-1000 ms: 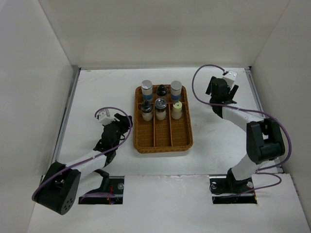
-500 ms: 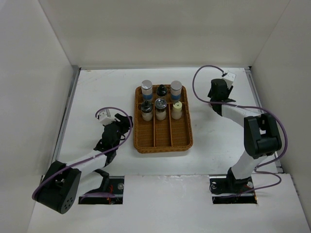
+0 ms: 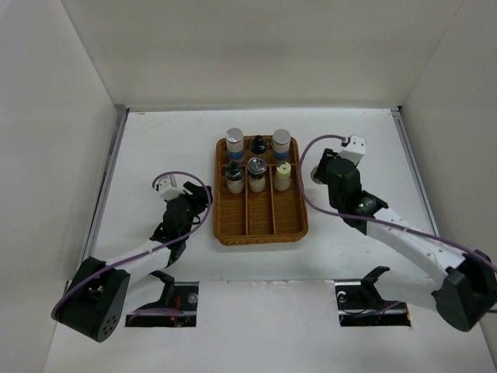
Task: Organize the condiment bottles
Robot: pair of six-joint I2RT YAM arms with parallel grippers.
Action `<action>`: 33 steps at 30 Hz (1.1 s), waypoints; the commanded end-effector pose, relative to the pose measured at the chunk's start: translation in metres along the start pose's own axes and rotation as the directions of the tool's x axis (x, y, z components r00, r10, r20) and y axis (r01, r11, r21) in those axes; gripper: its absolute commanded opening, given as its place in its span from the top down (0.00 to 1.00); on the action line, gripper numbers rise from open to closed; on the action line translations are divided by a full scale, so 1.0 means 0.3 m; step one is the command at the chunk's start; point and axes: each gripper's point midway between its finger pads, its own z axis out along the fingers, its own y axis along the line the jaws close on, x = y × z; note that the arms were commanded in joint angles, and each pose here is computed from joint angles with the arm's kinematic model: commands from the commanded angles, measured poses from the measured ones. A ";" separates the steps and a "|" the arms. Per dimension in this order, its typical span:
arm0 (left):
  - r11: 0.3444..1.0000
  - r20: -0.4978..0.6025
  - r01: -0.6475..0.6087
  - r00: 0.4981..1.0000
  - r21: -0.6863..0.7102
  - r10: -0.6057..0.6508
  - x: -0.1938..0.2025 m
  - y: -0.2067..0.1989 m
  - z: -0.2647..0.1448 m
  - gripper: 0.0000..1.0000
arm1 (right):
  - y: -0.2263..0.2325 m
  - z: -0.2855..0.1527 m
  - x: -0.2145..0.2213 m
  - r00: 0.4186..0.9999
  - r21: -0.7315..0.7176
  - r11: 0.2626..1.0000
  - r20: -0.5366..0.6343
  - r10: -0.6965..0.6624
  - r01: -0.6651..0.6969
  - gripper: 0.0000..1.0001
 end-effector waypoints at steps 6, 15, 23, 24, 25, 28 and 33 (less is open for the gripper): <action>0.998 0.067 0.027 0.997 0.048 -0.030 -0.069 -0.048 0.002 0.43 | 0.193 -0.218 0.015 0.999 -0.219 0.976 -0.040 -0.016 0.007 0.55; 0.999 0.051 0.024 0.998 0.040 -0.026 -0.057 -0.046 0.014 0.34 | 0.370 -0.255 0.177 0.986 -0.369 0.929 -0.156 -0.061 0.000 0.55; 1.000 0.071 -0.001 0.997 0.024 0.000 -0.073 -0.035 0.017 0.00 | 0.392 -0.205 0.267 0.981 -0.359 0.931 -0.148 -0.125 0.064 0.52; 1.000 0.070 -0.006 0.998 0.013 0.006 -0.071 -0.028 0.021 0.00 | 0.393 -0.201 0.275 0.980 -0.359 0.931 -0.148 -0.132 0.071 0.51; 1.000 0.069 -0.010 0.998 0.009 0.010 -0.070 -0.026 0.022 0.00 | 0.394 -0.198 0.286 0.979 -0.361 0.929 -0.150 -0.139 0.076 0.50; 1.000 0.071 -0.013 0.997 0.007 0.013 -0.073 -0.025 0.019 0.00 | 0.396 -0.190 0.312 0.976 -0.364 0.927 -0.153 -0.152 0.088 0.41; 0.999 0.082 -0.018 0.996 -0.051 0.022 -0.074 0.010 0.036 0.00 | 0.389 -0.196 0.304 0.979 -0.368 0.926 -0.145 -0.143 0.081 0.23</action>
